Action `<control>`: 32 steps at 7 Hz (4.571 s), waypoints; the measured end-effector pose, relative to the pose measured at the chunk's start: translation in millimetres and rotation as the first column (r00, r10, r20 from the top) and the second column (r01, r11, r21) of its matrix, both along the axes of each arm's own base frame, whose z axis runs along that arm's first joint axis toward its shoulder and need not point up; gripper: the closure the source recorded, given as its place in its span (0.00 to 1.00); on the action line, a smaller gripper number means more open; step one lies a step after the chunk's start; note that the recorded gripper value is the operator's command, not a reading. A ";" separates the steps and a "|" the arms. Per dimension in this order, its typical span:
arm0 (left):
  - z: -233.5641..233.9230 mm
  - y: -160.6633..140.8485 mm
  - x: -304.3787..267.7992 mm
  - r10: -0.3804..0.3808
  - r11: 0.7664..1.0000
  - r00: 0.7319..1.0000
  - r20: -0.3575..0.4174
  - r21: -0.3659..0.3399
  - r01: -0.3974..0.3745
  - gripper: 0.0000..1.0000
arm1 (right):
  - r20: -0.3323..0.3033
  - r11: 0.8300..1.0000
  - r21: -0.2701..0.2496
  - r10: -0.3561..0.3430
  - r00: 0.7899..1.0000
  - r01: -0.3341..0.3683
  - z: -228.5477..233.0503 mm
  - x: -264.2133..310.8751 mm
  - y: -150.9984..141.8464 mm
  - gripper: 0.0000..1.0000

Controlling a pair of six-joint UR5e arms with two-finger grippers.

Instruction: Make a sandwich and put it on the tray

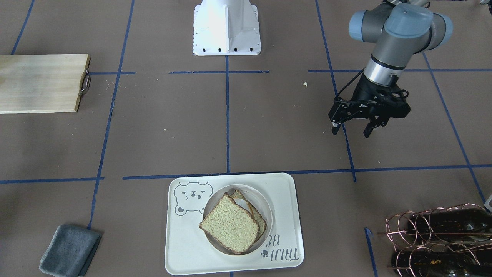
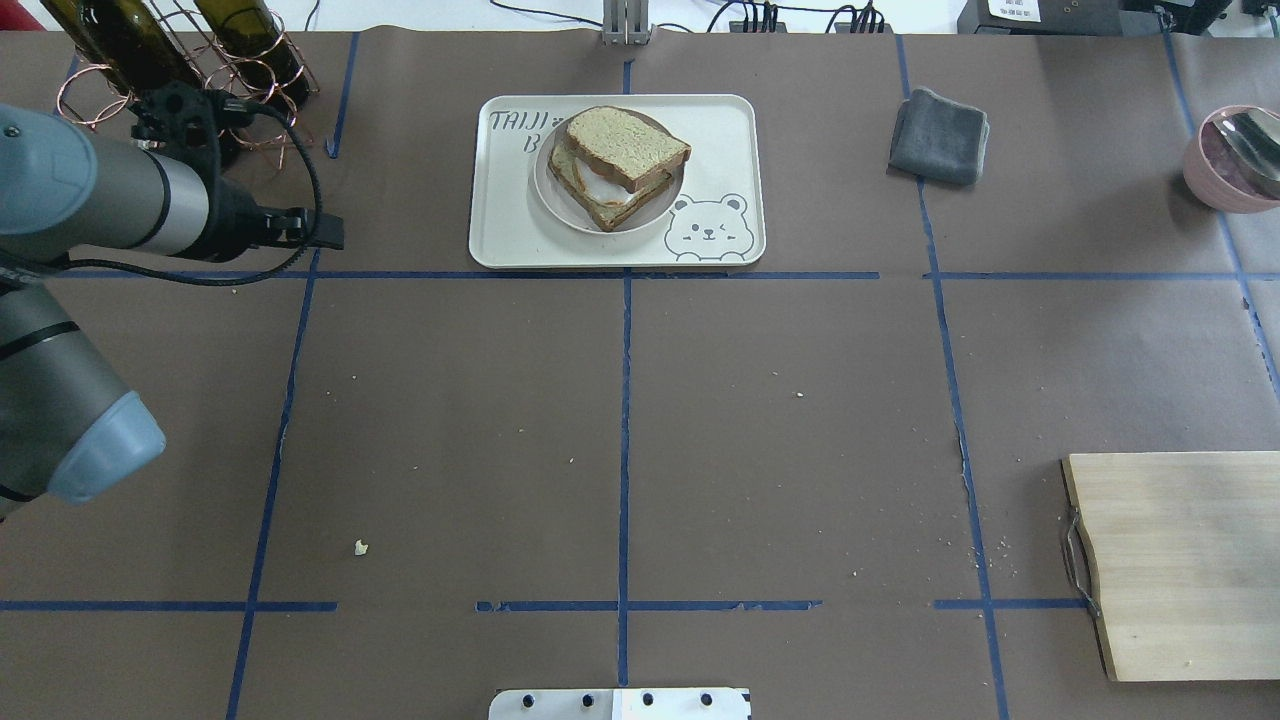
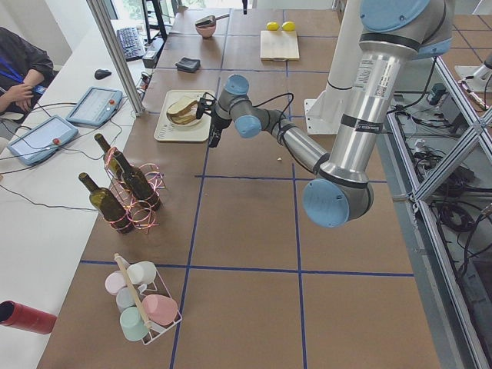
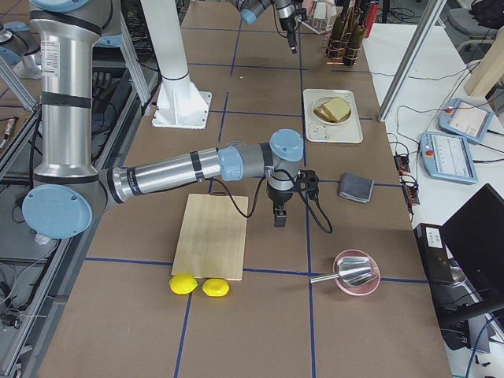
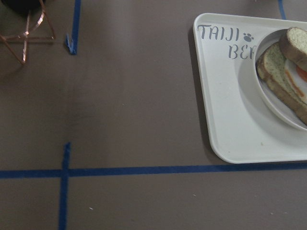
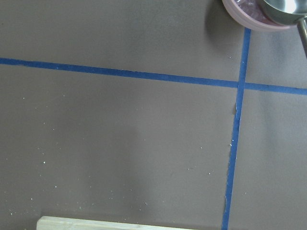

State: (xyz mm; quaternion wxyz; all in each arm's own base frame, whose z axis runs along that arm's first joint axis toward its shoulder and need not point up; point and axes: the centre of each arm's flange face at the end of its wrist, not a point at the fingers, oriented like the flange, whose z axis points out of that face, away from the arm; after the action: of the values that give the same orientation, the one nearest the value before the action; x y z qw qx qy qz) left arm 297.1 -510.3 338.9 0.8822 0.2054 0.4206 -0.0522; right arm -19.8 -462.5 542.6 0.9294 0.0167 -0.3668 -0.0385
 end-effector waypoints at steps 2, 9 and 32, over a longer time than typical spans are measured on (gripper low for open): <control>31.0 -23.2 -72.7 0.002 0.997 0.994 0.109 0.075 -0.010 0.00 | 0.000 1.000 0.005 -0.002 1.000 0.002 12.4 16.4 7.9 0.00; 222.3 1.4 -274.0 0.304 0.947 0.898 0.317 0.001 -0.321 0.00 | 0.066 1.000 0.002 0.031 0.997 -0.031 50.0 72.5 27.2 0.00; 294.3 58.3 -341.2 0.384 0.907 0.917 0.111 -0.234 -0.351 0.00 | 0.027 0.993 -0.067 0.094 0.995 -0.092 88.2 102.0 47.7 0.00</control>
State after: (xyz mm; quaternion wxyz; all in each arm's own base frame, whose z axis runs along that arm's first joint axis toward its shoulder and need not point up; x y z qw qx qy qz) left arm -44.2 -452.0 633.2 0.9226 0.0317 0.3743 0.0874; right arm 82.1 -414.7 630.8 0.9246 0.0037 -0.3806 0.0175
